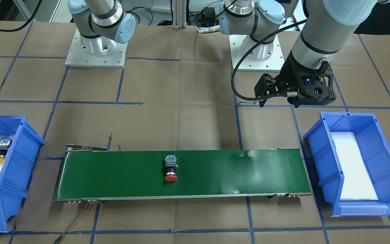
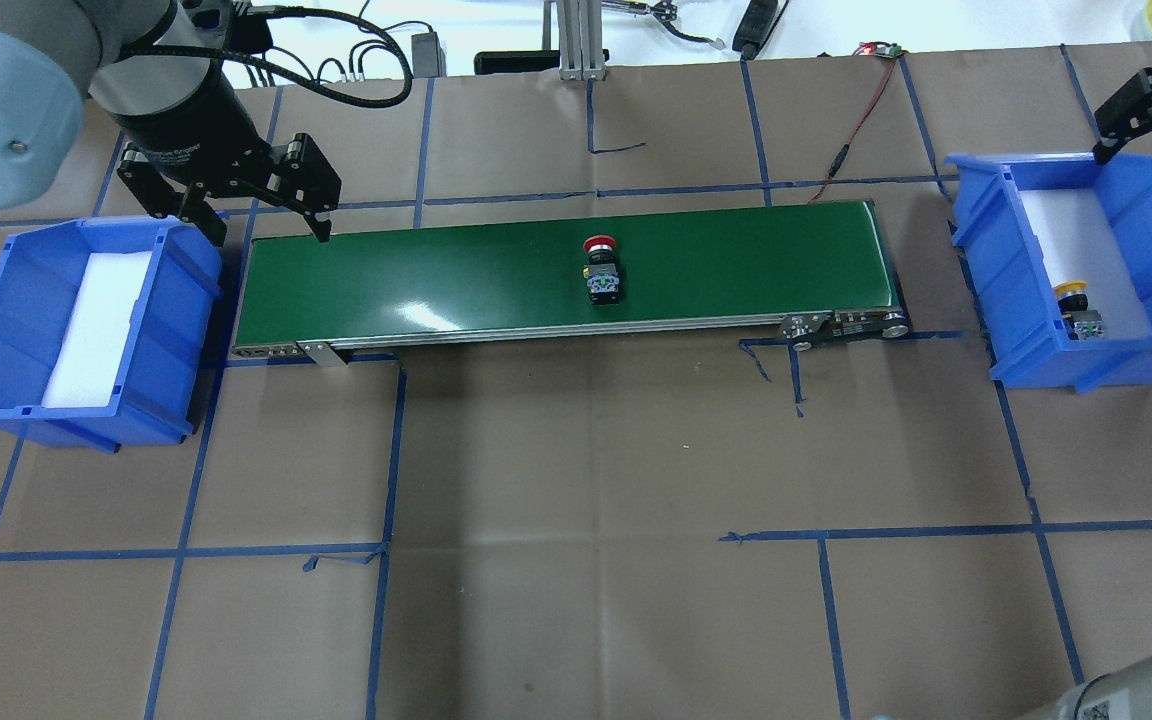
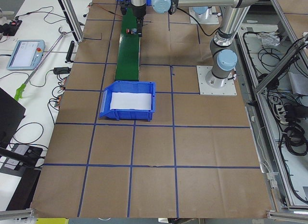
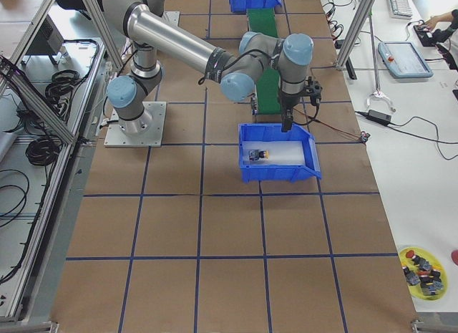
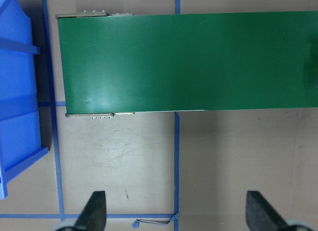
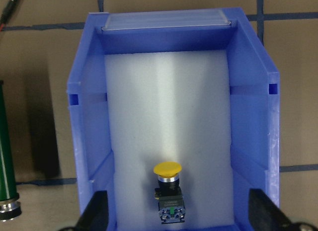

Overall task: Transport two buttons from left to right
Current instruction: 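Release the yellow button in the bin and raise the right gripper, then reach the right gripper to the red button on the belt and grasp it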

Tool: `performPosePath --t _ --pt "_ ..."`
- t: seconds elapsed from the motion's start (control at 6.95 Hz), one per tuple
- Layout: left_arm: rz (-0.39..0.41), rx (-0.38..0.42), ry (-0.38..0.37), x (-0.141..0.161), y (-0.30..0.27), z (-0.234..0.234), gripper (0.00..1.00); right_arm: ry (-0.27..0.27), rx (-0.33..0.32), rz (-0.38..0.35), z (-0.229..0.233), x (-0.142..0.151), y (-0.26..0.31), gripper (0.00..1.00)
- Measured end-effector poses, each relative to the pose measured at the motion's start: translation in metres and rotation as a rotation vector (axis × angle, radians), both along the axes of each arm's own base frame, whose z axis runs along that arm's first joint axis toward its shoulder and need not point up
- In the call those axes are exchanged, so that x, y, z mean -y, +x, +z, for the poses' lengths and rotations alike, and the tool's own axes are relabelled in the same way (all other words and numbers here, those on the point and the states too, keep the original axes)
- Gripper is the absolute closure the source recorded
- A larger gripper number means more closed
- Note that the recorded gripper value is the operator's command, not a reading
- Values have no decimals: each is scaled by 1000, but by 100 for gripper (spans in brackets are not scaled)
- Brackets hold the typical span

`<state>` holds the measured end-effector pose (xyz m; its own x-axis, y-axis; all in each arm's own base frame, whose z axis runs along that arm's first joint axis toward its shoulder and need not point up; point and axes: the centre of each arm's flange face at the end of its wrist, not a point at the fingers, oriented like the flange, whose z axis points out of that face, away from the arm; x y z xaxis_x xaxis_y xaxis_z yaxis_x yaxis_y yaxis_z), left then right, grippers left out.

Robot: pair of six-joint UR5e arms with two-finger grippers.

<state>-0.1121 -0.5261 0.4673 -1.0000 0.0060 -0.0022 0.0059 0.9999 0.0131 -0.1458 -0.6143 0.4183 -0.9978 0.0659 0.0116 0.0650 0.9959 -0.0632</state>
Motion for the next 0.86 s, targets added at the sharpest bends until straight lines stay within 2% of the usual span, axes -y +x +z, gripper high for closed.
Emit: performPosePath --t 0.58,0.86 --pt "-3 0 -8 2 0 6 0 8 32 -114 29 -5 134 0" --pt "-3 -1 -8 1 0 5 0 5 37 -85 31 -13 235 1"
